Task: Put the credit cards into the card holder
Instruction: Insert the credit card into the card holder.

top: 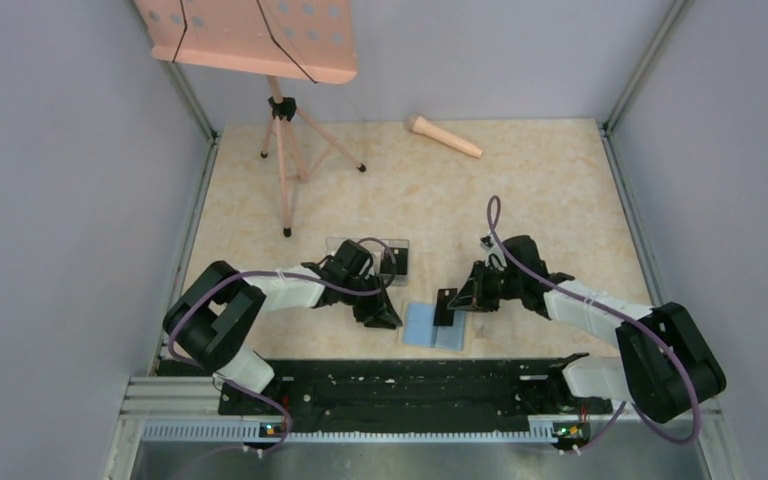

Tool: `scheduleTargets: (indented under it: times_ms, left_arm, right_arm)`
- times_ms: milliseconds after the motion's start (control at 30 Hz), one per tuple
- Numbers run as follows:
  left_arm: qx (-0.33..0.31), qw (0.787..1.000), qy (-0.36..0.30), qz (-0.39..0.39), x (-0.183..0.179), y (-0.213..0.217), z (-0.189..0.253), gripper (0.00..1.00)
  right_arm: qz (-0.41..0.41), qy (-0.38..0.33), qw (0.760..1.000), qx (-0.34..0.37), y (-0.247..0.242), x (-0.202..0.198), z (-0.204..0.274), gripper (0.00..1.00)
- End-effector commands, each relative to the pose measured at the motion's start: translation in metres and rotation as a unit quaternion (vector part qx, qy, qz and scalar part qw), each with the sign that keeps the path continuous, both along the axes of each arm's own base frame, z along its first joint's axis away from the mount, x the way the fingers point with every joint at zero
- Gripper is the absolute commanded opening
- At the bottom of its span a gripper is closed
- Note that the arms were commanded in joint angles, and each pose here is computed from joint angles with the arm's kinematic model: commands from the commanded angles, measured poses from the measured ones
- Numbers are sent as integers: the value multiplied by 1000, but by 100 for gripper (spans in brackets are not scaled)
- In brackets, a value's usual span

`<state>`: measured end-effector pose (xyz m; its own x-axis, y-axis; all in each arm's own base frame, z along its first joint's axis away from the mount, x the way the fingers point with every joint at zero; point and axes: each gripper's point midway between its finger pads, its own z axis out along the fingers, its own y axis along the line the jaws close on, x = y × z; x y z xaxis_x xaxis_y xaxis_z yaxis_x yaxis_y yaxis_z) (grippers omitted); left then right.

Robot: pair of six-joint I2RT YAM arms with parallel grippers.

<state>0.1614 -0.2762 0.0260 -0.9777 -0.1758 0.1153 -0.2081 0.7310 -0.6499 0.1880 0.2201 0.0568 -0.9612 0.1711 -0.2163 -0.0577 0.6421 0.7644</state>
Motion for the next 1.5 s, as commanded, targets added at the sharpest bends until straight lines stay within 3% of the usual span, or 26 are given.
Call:
scheduleTargets:
  times_ms: [0, 200, 467, 633, 867, 1267, 1367, 1467]
  left_arm:
    - [0, 1000, 28, 12, -6, -9, -6, 26]
    - [8, 999, 34, 15, -11, -9, -8, 14]
    - [13, 999, 41, 20, -16, -13, -7, 12]
    - [23, 998, 55, 27, -21, -12, -13, 3]
    - [39, 997, 62, 36, -25, -8, -17, 0]
    - [131, 991, -4, -10, -15, 19, 0, 42]
    - [123, 992, -4, -15, -18, 19, -1, 45]
    - [90, 996, 1, -12, -20, 10, -1, 41]
  right_arm:
    - [0, -26, 999, -18, -9, 11, 2, 0]
    - [-3, -31, 999, -26, -13, 13, 2, 0]
    - [13, -37, 999, -26, -12, 12, 9, 0]
    - [4, -22, 999, -30, -15, 10, -3, 0]
    - [-14, -18, 1000, 11, -9, 12, -5, 0]
    - [12, -4, 1000, 16, 5, 36, -15, 0]
    - [22, -8, 1000, 19, 9, 42, -11, 0]
    - [26, -15, 999, 16, 10, 46, -7, 0]
